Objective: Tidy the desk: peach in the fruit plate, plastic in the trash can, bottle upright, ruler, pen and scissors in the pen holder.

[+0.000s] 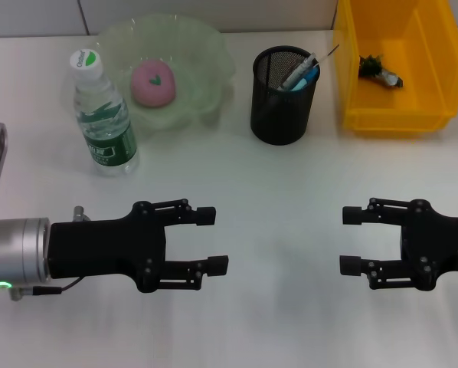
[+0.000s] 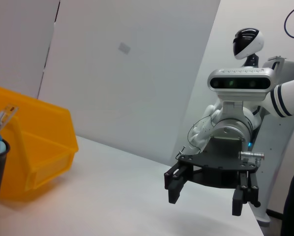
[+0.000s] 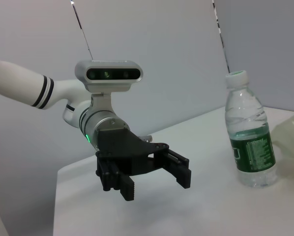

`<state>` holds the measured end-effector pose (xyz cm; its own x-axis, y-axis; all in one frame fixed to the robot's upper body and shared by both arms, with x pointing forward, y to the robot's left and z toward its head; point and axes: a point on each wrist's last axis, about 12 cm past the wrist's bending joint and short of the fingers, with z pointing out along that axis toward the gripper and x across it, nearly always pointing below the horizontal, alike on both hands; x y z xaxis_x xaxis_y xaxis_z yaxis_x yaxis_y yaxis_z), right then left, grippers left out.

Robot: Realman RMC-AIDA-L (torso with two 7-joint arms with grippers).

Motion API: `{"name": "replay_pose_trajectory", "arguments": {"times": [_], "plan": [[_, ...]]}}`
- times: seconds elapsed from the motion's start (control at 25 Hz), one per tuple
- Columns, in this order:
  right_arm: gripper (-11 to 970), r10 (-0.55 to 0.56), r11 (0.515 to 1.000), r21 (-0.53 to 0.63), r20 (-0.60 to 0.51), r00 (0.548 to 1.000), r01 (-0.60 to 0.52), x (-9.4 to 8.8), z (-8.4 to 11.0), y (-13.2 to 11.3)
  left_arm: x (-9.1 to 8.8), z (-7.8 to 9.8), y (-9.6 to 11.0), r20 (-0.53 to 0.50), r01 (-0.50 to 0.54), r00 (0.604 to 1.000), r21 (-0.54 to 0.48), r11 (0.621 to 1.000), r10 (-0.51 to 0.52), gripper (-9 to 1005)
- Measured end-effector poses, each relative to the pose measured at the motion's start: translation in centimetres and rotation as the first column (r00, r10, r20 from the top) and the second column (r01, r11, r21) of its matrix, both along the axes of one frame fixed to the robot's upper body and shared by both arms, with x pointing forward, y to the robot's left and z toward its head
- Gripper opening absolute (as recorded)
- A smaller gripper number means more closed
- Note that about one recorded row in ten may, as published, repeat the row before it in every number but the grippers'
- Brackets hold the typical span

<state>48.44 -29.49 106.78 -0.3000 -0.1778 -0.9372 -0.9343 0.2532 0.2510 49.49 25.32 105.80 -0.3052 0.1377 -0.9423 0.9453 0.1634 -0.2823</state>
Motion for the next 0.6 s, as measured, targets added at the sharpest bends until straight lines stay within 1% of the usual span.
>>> {"name": "replay_pose_trajectory", "arguments": {"times": [0.6], "plan": [[786, 0.018, 1.000, -0.016, 0.004, 1.000, -0.018, 0.41, -0.02, 0.53, -0.42, 0.07, 0.72, -0.004, -0.005, 1.000, -0.007, 1.000, 0.005, 784]]}}
